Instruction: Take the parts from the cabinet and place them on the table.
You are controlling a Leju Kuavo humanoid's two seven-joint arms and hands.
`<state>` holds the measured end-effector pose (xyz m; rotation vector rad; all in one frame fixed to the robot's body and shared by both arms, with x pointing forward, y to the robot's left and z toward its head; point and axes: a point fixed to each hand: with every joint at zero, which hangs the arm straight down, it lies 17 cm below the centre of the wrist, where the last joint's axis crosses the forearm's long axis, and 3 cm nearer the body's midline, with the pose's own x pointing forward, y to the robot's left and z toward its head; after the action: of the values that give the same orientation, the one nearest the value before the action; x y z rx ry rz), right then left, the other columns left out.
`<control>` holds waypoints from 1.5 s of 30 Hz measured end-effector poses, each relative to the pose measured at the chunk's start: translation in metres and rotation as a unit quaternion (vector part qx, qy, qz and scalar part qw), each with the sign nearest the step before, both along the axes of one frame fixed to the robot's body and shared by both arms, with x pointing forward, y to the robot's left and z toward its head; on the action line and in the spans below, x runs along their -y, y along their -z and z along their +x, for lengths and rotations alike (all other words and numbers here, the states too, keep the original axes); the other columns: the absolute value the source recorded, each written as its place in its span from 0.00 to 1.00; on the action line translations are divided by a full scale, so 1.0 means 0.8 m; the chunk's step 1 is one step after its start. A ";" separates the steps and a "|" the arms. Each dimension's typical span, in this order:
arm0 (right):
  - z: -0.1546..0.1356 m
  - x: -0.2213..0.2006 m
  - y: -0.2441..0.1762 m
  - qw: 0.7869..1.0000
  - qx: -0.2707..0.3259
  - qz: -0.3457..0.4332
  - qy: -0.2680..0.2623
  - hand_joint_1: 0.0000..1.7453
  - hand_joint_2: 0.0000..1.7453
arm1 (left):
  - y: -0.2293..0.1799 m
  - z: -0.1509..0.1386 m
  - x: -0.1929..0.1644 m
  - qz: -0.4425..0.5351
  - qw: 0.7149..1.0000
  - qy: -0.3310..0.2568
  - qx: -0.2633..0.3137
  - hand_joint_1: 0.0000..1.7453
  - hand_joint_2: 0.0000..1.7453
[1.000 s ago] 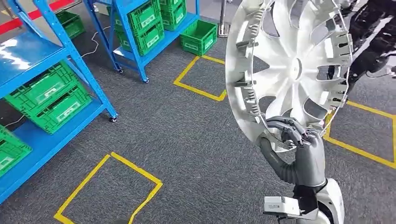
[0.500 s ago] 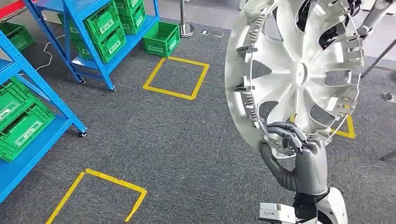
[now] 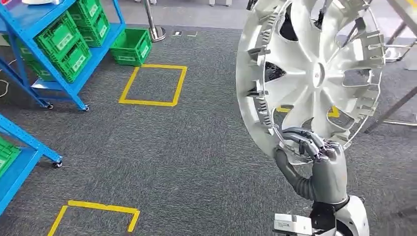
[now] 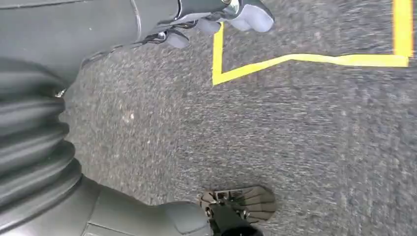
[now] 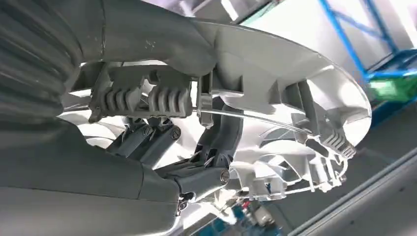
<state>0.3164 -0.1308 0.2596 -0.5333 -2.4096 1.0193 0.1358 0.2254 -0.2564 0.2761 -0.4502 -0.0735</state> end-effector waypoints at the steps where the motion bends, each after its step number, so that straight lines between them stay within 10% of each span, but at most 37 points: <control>1: 0.001 0.000 -0.002 1.000 0.001 0.002 0.000 1.00 1.00 | 0.001 -0.002 -0.001 0.001 1.000 -0.001 -0.004 0.00 1.00; 45: 0.009 0.006 -0.027 0.998 0.022 0.061 0.018 1.00 1.00 | -0.001 0.007 -0.068 0.036 0.999 -0.027 0.025 0.00 1.00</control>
<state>0.3240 -0.1353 0.2813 -0.5598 -2.4727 0.8471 0.1416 0.2800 -0.2556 0.3605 -0.4901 -0.0295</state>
